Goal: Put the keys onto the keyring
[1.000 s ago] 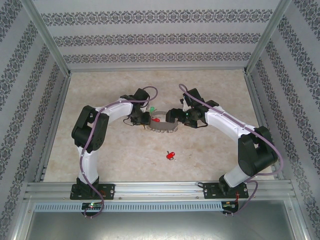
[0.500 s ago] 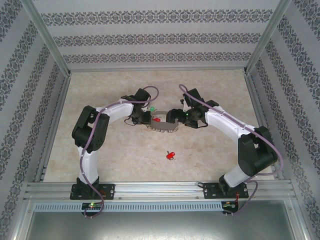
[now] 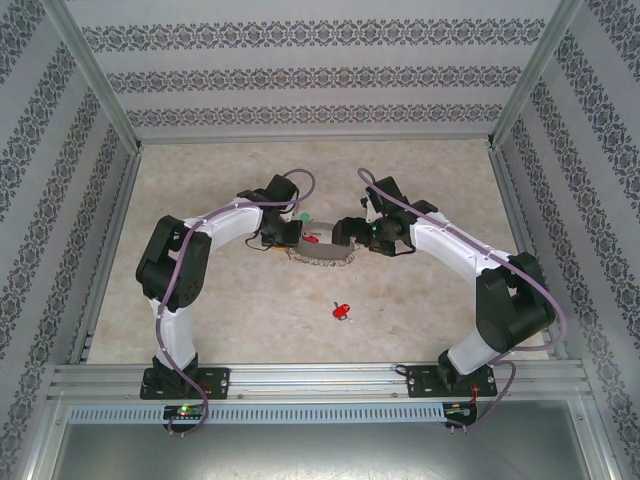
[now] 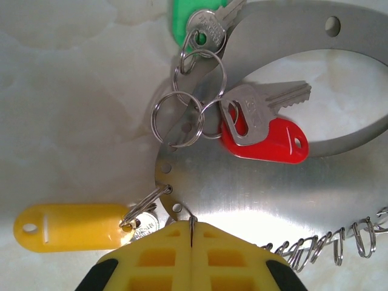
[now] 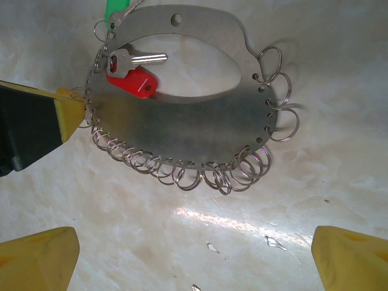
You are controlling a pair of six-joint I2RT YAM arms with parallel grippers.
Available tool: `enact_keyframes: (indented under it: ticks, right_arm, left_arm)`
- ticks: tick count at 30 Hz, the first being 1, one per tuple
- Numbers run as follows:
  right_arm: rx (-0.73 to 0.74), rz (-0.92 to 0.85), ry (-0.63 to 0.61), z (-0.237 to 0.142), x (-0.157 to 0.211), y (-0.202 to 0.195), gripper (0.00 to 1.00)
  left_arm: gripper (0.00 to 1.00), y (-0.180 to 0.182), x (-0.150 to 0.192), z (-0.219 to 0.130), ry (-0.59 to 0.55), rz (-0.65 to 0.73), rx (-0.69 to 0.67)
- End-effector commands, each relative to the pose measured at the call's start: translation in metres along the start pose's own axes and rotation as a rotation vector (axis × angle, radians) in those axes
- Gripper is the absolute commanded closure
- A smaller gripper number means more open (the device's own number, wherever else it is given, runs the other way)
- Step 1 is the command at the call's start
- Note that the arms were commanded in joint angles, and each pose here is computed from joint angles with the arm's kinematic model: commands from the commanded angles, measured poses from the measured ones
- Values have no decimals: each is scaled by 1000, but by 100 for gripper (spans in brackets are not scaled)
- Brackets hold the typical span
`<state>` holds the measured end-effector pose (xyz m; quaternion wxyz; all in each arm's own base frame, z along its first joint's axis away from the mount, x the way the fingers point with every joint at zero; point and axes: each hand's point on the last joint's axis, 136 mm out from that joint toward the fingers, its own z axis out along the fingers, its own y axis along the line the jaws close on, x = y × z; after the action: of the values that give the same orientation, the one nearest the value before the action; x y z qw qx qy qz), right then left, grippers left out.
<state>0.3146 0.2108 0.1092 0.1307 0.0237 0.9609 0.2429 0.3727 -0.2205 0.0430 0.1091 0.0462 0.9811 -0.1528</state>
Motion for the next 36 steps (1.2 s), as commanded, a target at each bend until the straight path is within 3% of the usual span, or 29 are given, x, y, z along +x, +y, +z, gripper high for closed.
enact_keyframes:
  ticks: [1, 8, 17, 21, 26, 36]
  right_arm:
    - [-11, -2, -23, -3, -7, 8, 2]
    - [-67, -88, -101, -25, -16, 23, 2]
    - [-261, -313, -287, -88, -44, 82, 2]
    - [-390, -417, -356, -117, -47, 114, 4]
    - [-524, -538, -404, -156, -42, 147, 16]
    - [-690, -662, -455, -223, -38, 196, 44]
  left_arm:
    - [100, -10, 4, -15, 4, 27, 20]
    - [100, -36, -7, -61, -51, 126, 109]
    - [100, -87, 1, -148, -198, 407, 360]
    - [100, -107, -6, -191, -333, 482, 437]
    - [100, -130, -9, -260, -504, 631, 495]
    - [100, -164, -10, -344, -637, 753, 615]
